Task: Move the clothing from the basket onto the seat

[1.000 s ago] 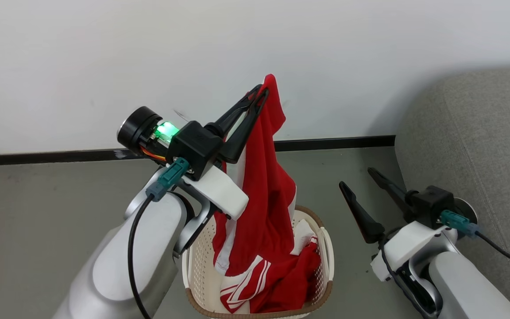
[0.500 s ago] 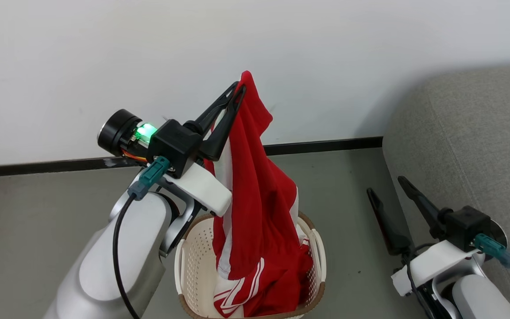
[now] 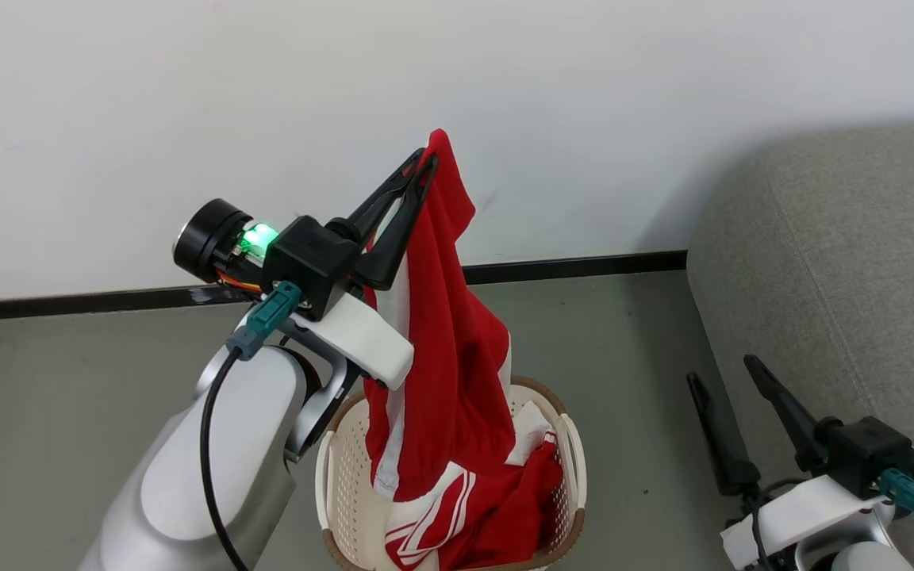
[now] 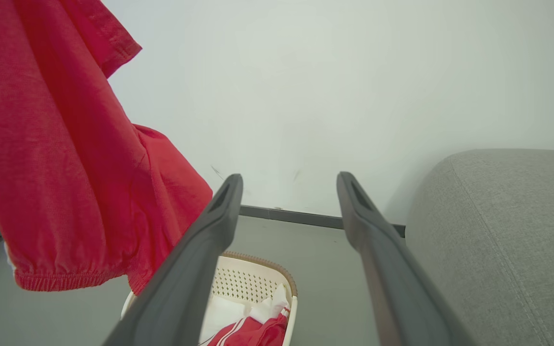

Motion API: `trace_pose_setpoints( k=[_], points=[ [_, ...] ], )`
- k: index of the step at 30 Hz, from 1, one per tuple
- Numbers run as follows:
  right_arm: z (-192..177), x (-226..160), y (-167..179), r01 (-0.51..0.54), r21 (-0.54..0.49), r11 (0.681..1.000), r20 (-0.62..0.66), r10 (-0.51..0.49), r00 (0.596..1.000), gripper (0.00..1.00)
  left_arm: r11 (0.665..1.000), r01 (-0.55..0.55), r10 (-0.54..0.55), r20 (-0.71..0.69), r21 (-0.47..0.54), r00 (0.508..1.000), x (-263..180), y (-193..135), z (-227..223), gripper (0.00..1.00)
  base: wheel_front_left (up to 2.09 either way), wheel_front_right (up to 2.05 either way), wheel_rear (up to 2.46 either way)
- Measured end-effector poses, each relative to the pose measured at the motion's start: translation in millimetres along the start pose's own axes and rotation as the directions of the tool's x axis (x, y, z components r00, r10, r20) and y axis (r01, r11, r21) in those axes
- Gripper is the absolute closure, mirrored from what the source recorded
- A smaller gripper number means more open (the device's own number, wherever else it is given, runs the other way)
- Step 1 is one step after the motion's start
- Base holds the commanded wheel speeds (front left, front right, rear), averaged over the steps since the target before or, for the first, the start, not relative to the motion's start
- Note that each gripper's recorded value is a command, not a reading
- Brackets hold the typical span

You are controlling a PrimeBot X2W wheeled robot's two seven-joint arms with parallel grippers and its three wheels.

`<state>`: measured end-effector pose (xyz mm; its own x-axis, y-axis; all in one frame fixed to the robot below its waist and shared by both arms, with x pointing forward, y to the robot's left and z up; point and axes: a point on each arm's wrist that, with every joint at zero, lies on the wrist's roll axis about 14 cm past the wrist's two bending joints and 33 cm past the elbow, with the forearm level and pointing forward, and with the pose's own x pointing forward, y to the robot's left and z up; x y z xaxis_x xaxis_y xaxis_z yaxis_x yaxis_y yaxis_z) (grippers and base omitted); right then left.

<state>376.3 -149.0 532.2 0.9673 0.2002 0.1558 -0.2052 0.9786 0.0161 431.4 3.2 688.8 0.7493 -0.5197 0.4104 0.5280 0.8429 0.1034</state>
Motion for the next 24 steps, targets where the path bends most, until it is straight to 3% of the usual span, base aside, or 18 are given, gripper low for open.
trace_pose_setpoints(
  k=[14,24],
  points=[
    [-16.5,8.1,15.5,-0.054,0.001,0.999,-0.045,0.054,0.998,0.00,1.000,-0.016,0.016,-0.011,0.010,1.000,-4.9,7.8,-1.6,1.00,0.00,0.00,0.00],
    [-41.7,38.5,68.0,-0.249,-0.020,0.968,-0.115,0.246,0.963,0.00,1.000,0.023,-0.023,0.010,0.017,1.000,-0.2,-1.4,7.7,1.00,0.00,0.00,0.00]
  ],
)
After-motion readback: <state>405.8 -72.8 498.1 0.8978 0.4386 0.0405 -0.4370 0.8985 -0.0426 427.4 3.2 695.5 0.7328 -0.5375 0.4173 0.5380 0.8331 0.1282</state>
